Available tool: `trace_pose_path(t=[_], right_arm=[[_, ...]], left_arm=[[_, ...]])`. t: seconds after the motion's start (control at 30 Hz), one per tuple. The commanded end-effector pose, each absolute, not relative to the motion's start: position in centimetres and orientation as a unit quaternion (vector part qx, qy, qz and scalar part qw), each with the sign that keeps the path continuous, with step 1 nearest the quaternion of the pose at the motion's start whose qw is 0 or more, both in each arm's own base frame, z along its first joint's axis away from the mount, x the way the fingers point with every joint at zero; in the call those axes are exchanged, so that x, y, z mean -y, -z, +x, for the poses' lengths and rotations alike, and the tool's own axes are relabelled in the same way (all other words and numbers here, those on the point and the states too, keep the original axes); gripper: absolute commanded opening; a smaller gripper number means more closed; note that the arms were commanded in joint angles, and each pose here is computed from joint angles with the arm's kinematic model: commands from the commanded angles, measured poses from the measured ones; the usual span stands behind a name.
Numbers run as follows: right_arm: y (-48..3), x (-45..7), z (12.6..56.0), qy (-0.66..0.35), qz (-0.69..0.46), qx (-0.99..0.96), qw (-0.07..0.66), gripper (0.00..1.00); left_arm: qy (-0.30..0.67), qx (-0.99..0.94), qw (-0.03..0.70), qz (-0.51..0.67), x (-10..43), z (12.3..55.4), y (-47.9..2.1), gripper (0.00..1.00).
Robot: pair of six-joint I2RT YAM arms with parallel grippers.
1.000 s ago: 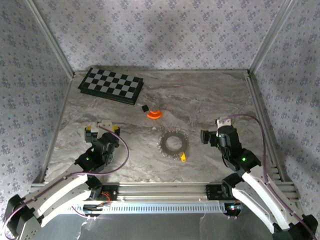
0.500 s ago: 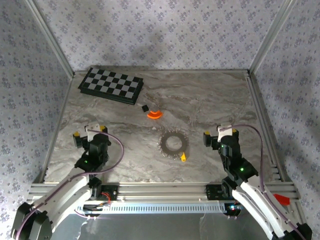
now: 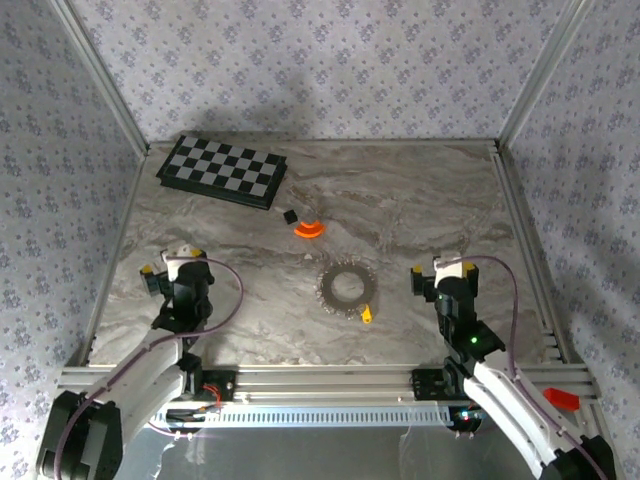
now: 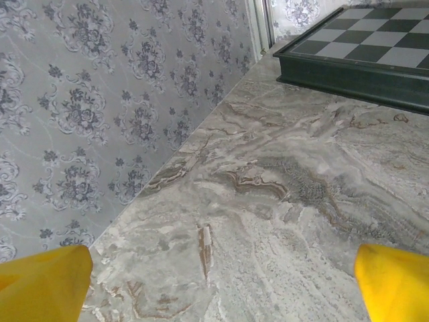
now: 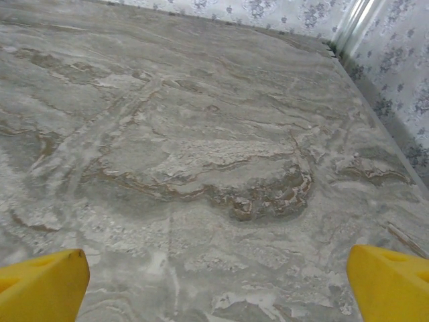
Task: Put the keys on the keyring
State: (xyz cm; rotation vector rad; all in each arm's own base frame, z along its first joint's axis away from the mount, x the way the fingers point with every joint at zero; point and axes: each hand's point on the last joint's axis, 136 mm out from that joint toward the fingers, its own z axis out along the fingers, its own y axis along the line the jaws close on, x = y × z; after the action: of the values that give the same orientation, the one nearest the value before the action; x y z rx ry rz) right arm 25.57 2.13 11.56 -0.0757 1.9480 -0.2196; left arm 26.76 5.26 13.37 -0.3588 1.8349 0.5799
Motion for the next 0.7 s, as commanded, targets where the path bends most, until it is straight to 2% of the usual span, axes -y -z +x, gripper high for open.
trace_pose_path(t=[0.0,0.67], right_arm=[[-12.7,-1.6,26.6,0.101,-0.014,-0.809,0.579,1.0],[-12.2,-1.2,31.3,0.086,0.003,-0.805,0.587,1.0]], left_arm=[[-0.224,-0.769,0.578,-0.157,-5.0,27.9,-14.2,0.99],[-0.208,-0.763,0.591,-0.156,-5.4,32.1,-13.7,1.0]])
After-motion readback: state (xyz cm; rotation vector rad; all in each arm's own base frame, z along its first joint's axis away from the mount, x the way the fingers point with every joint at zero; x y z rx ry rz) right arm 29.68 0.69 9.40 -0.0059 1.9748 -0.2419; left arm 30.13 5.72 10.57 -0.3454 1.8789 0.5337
